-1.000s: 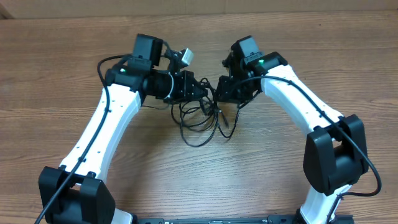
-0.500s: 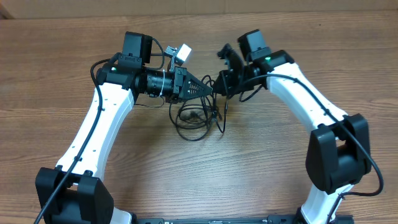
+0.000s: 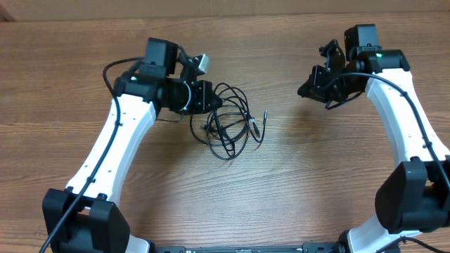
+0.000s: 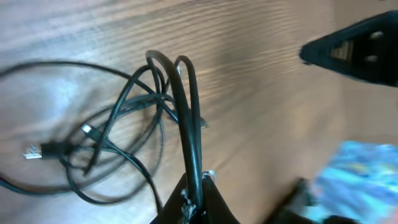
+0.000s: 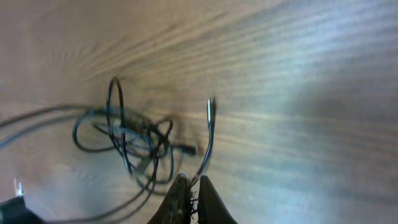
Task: Untangle cables
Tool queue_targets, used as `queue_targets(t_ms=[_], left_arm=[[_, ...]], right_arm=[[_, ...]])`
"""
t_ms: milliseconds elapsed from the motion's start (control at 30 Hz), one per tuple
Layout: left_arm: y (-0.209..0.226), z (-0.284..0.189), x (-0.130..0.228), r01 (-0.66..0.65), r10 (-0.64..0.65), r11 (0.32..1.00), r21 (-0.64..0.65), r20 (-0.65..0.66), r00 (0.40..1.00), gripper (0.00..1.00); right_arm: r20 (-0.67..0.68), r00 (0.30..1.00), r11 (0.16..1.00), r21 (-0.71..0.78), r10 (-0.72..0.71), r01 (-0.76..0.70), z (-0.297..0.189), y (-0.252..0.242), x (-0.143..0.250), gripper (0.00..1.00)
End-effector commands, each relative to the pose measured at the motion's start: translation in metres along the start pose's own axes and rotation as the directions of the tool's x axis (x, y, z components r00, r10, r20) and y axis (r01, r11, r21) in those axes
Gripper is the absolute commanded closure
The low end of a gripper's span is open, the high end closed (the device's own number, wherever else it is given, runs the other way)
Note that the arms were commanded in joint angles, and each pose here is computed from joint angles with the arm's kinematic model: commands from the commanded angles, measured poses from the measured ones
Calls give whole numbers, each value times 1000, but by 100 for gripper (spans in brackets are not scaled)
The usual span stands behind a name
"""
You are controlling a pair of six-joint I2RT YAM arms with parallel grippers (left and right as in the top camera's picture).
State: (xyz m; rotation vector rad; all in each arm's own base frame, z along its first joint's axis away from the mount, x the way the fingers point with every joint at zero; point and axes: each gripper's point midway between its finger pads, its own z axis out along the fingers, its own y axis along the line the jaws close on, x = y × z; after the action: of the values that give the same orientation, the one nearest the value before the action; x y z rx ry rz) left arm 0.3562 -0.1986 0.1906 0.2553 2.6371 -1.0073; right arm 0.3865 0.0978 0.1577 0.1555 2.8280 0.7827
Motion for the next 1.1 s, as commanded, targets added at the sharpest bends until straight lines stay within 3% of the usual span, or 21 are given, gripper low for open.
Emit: queue_targets(t_ms=[0, 133, 200, 267, 367, 467, 600, 767, 900, 1067], left_arm=[[-6, 1, -9, -197, 199, 977, -81, 20, 980, 96], [-39, -9, -17, -312, 314, 949, -50, 39, 949, 94], [-53, -15, -20, -352, 355, 934, -56, 49, 934, 81], [-62, -18, -23, -371, 375, 926, -71, 54, 926, 57], [-61, -12, -18, -379, 384, 919, -105, 30, 923, 43], [-40, -3, -10, -305, 308, 934, -188, -15, 951, 44], [-5, 17, 7, -159, 145, 947, -280, -71, 987, 43], [15, 39, 20, -107, 70, 948, -300, -134, 989, 51], [19, 48, 12, -131, 99, 947, -292, -123, 988, 54], [-15, 44, -18, -271, 268, 956, -116, -42, 963, 51]], right_arm=[[24, 999, 999, -15, -42, 42, -16, 14, 3, 89], [39, 997, 994, -86, -65, 68, -29, 32, 8, 73], [58, 995, 990, -114, -77, 84, -38, 41, 9, 59], [73, 993, 986, -133, -88, 97, -46, 48, 12, 42], [77, 993, 986, -139, -86, 96, -52, 51, 15, 36], [58, 996, 990, -124, -67, 73, -51, 48, 20, 34], [92, 985, 982, 109, 146, -156, -51, 4, 19, 32], [94, 982, 973, 148, 166, -179, -52, -4, 21, 27], [94, 982, 973, 148, 166, -179, -52, -4, 21, 23], [90, 982, 973, 150, 164, -176, -52, -4, 22, 20]])
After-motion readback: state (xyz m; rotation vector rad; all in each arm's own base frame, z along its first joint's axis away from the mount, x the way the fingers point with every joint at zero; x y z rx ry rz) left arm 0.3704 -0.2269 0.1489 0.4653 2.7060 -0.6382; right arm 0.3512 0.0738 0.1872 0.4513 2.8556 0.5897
